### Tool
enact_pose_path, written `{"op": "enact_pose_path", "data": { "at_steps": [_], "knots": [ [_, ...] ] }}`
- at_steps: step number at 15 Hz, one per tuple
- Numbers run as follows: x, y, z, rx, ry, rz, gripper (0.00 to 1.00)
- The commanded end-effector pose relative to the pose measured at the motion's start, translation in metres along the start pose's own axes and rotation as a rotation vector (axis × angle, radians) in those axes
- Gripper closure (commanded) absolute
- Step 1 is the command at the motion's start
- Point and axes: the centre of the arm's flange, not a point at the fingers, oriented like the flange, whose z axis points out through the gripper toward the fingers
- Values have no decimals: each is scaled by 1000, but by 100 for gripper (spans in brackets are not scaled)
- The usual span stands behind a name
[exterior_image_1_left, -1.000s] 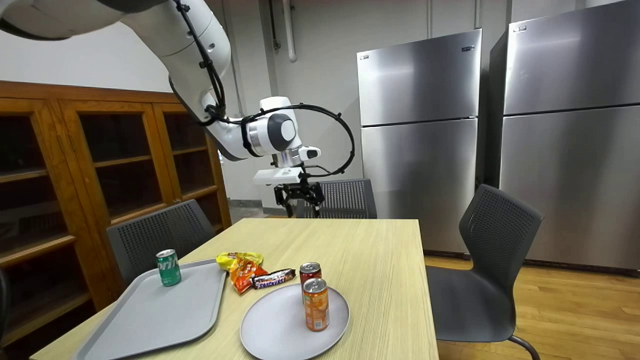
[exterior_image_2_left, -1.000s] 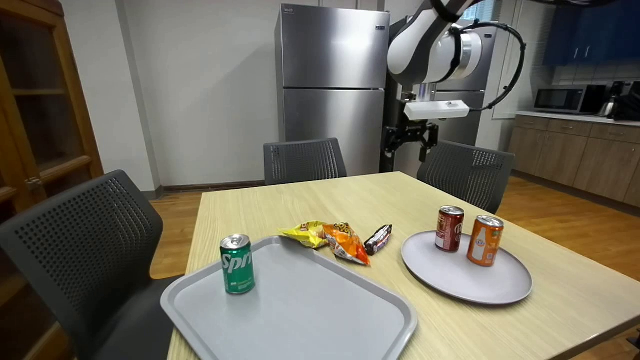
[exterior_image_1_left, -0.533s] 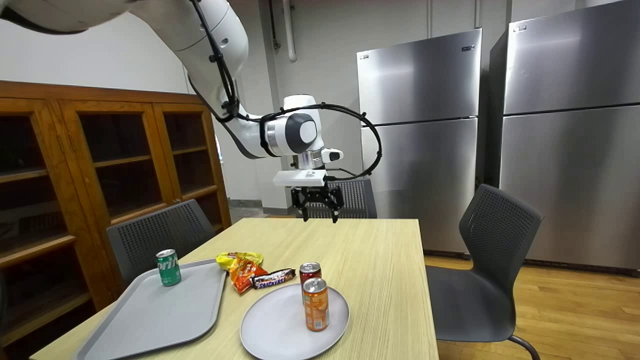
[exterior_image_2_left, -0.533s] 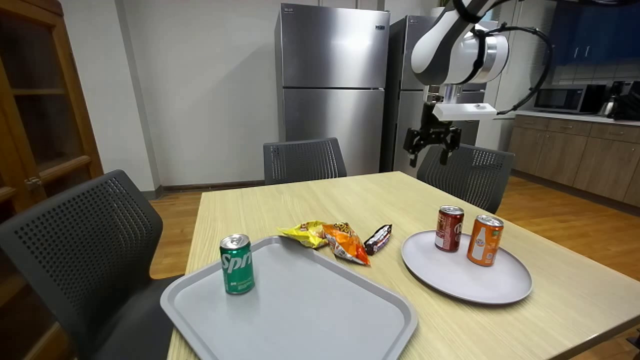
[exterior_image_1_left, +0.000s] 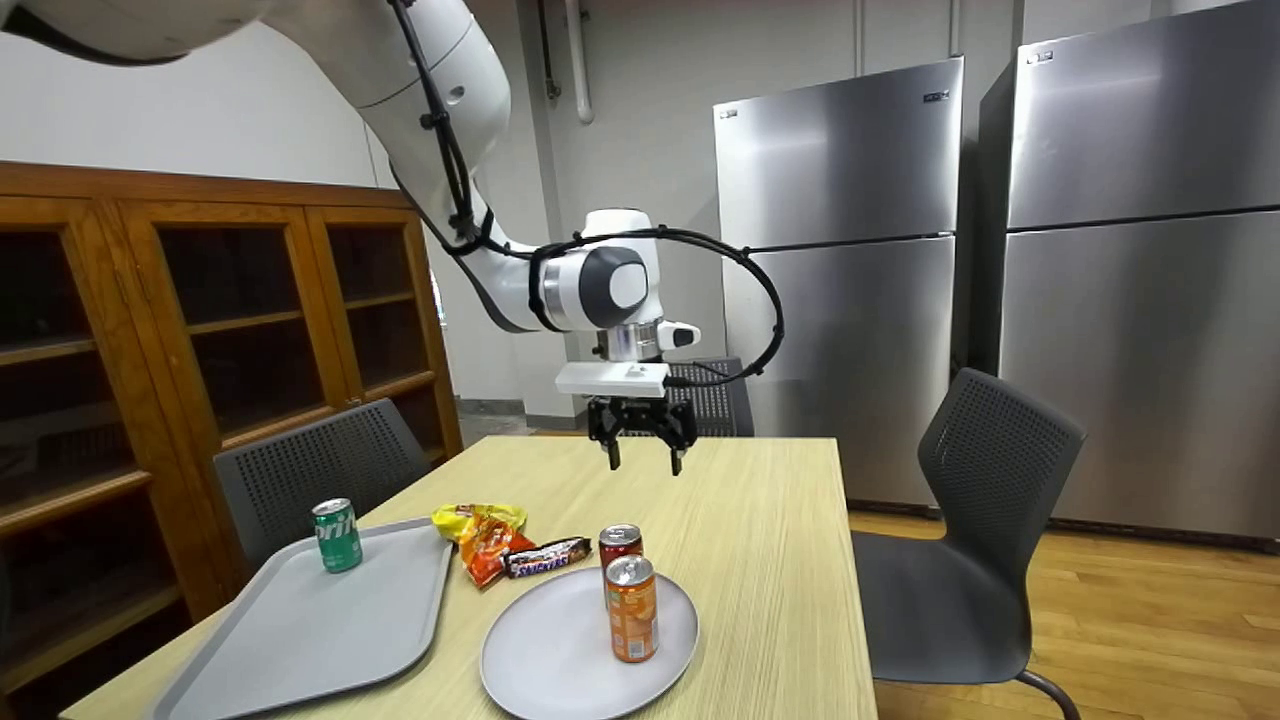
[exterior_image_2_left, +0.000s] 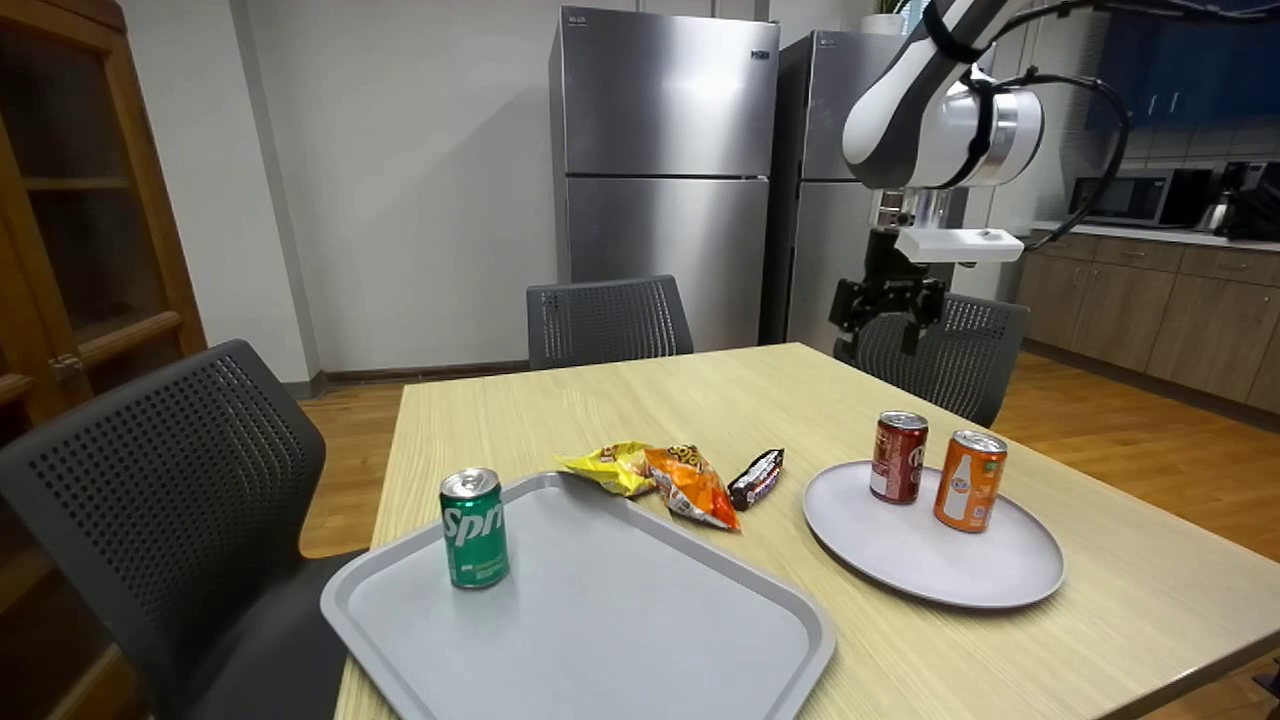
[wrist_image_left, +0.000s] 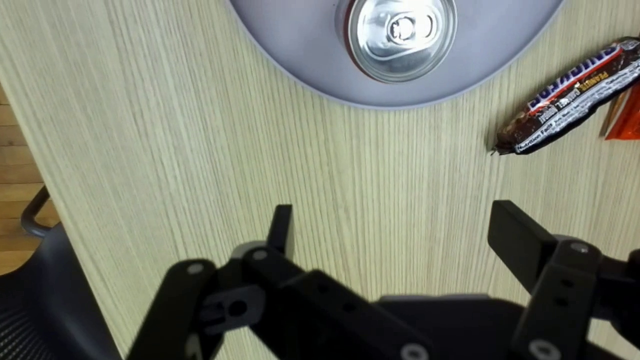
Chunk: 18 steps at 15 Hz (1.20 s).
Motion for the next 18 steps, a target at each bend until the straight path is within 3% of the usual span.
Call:
{"op": "enact_pose_path", "data": {
  "at_steps": [1,8,18],
  "knots": [
    [-18,-2,-4,29,-26,-55,0],
    [-33,-11,16,27,-75,-109,0],
    [-60,-21,35,9,-100,-91,0]
  ]
}}
